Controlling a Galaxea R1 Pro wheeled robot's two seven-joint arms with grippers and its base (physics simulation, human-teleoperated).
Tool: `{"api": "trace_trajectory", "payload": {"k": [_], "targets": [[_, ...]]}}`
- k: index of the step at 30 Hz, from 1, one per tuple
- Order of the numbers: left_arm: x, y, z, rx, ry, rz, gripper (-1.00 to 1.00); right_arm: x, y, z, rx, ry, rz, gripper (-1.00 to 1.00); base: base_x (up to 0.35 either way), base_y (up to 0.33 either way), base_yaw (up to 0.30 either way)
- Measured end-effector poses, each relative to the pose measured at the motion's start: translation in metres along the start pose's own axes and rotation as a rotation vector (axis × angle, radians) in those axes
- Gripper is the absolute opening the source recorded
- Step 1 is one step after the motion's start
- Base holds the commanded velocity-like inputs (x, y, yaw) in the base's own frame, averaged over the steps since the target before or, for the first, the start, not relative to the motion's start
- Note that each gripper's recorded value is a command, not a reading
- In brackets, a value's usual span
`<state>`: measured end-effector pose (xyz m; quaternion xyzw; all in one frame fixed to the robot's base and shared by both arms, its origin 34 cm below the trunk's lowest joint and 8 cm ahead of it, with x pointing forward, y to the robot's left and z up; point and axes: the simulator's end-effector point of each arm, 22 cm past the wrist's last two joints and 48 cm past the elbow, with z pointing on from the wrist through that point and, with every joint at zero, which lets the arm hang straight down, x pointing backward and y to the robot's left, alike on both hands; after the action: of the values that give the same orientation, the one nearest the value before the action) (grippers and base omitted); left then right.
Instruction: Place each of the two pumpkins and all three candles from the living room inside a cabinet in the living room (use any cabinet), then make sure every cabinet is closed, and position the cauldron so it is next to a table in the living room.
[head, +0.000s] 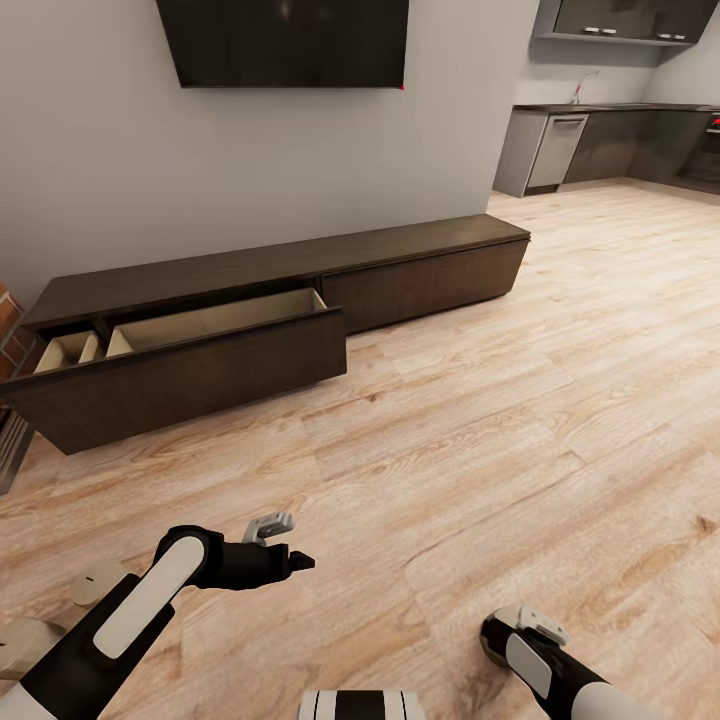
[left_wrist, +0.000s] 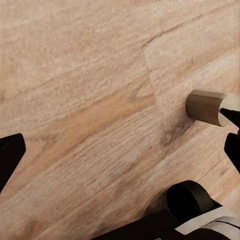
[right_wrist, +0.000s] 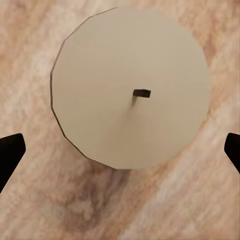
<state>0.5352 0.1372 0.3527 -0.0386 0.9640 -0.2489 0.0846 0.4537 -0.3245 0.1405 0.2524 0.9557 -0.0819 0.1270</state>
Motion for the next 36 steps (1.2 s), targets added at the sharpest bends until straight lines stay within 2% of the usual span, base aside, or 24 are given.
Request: {"api": "trace_trajectory", "payload": {"k": [7, 20, 32, 36], "targets": [[0.0, 0.0, 0.0, 0.0, 0.0, -0.001, 1.0, -0.003, -0.007, 0.001, 0.019, -0.002, -0.001, 1.0, 0.0, 0.0, 0.0], [0.001, 0.0, 0.001, -0.001, 0.002, -0.001, 1.0, -0.002, -0.003, 0.0, 0.013, 0.018, -0.02, 1.0, 0.0, 0.0, 0.0], [0.001, 0.001, 0.001, -0.004, 0.004, -0.002, 1.0, -0.042, 0.025, -0.008, -0.04, -0.078, -0.019, 1.0, 0.0, 0.0, 0.0], [0.001, 0.001, 0.001, -0.004, 0.004, -0.003, 1.0, -0.05, 0.03, -0.01, -0.046, -0.091, -0.018, 1.0, 0.0, 0.0, 0.0]]}}
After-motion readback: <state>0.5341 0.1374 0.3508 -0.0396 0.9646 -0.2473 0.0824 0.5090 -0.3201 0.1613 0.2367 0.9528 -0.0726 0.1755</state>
